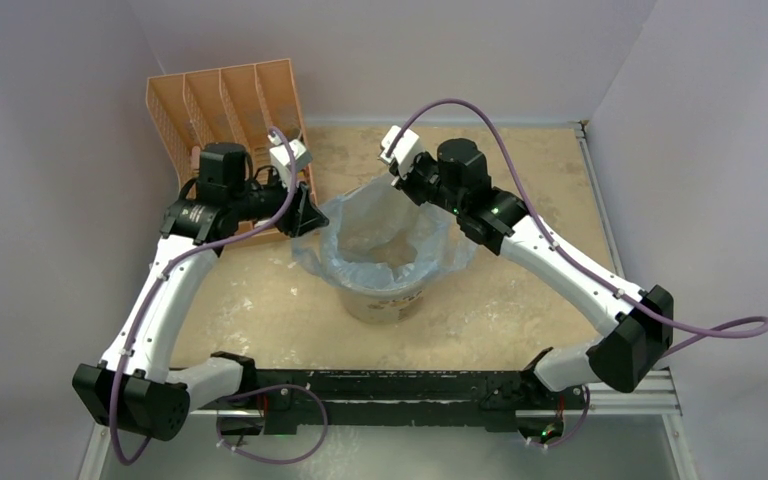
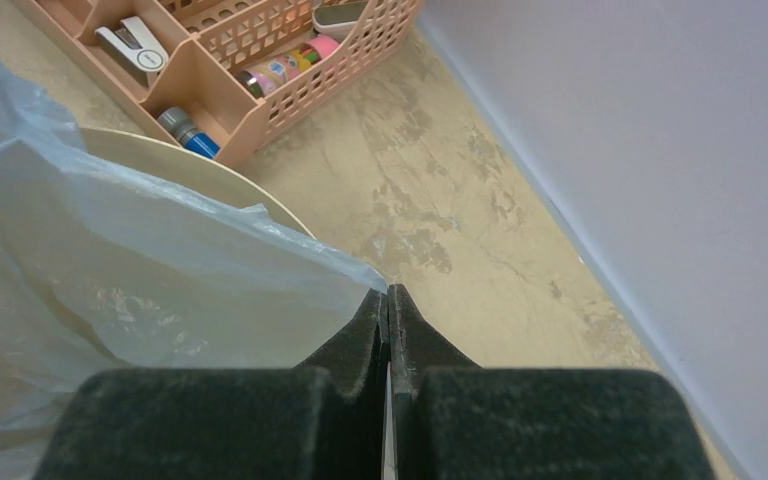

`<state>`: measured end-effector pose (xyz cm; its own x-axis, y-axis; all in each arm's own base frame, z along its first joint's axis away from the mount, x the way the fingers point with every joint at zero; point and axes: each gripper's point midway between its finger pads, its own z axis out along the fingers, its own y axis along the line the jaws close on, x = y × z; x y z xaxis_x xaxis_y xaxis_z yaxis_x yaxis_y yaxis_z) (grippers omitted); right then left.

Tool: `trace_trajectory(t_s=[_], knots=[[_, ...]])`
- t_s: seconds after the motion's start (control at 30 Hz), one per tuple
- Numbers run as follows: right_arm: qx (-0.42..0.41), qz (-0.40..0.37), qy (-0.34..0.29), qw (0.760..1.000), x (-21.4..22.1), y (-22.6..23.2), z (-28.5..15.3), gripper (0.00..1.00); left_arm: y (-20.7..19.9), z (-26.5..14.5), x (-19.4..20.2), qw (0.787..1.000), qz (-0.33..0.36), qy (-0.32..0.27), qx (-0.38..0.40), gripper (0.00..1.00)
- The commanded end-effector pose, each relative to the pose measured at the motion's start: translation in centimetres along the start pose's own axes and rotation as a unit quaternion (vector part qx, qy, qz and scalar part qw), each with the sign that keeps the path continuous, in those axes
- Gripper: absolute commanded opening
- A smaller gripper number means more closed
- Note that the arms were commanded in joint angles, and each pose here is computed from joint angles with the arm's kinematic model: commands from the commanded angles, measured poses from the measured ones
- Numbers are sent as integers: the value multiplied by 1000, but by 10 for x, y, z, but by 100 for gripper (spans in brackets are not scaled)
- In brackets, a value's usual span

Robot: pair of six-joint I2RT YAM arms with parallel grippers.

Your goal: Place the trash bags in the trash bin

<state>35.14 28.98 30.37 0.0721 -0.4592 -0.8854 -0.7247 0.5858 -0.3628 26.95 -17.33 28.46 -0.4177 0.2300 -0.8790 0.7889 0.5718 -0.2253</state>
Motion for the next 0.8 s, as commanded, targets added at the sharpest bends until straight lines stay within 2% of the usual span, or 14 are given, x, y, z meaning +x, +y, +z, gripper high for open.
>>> trace_trajectory(t_s=[0.0,0.1,0.23,0.4,0.57,0.63,0.77], knots=[[21,0,-43,999,-31,-15,-13,0,14,-4,-13,998,23,-28,-43,46],[20,-1,-43,999,-31,-14,-12,0,15,-8,-18,997,37,-45,-53,49],[17,-1,-45,999,-33,-14,-12,0,21,-2,-13,998,29,-32,-41,52],[17,-2,-43,999,-31,-14,-14,0,15,1,-12,999,12,-41,29,55],[11,-1,-41,999,-29,-11,-10,0,16,-5,-14,997,8,-54,50,57],[14,-1,-39,999,-29,-12,-9,0,11,-6,-13,996,6,-55,66,51],[31,7,-44,999,-31,-18,-7,0,23,-3,-8,998,-8,-48,43,21]])
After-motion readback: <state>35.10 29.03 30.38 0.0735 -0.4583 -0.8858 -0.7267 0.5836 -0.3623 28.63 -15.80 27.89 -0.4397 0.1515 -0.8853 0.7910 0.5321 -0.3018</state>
